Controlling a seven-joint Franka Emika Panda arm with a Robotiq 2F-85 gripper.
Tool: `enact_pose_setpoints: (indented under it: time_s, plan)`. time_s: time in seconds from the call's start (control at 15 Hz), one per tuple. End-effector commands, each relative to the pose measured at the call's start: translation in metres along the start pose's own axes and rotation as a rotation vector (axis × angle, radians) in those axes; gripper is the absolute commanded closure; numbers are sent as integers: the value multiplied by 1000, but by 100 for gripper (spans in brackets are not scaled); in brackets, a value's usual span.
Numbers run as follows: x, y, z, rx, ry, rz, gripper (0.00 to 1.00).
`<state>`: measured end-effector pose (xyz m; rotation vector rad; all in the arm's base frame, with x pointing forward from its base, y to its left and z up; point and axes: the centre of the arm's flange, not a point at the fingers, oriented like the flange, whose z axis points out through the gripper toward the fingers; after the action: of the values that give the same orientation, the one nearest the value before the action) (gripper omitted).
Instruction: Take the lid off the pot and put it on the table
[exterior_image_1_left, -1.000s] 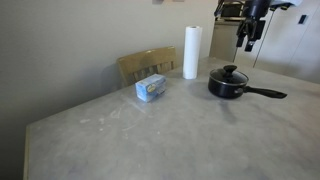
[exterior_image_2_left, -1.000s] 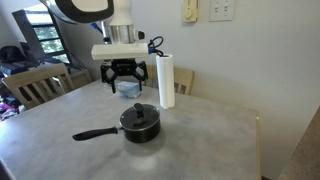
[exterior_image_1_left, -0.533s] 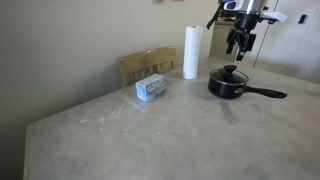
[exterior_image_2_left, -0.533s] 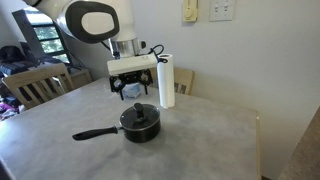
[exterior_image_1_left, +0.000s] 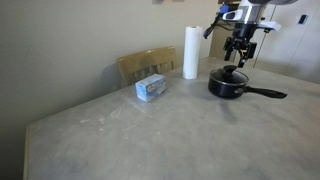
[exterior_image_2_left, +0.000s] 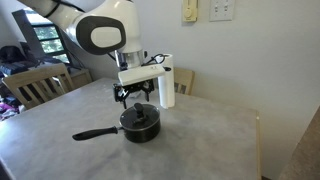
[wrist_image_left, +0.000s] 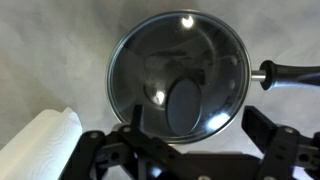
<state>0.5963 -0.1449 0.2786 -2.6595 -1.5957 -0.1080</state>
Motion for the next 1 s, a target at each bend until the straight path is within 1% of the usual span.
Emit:
enact_pose_setpoints:
  time_s: [0.0,0.2,0.47,0.53,0.6,0.67,0.73,0.8,0.87,0.93]
  plan:
    - [-12,7,17,-1,2,-8,0]
    - [-14,5,27,-7,-7,9,0]
    - [-11,4,35,-28,2,0,0]
    - [-9,4,36,-42,7,4,25]
    - [-8,4,36,-52,11,1,26]
    - [-6,4,36,-58,16,-2,32]
    - [-4,4,35,-66,21,-5,41]
    - [-2,3,34,-70,23,-11,46]
    - [-1,3,33,-76,24,-17,55]
    - [1,3,33,-80,26,-20,60]
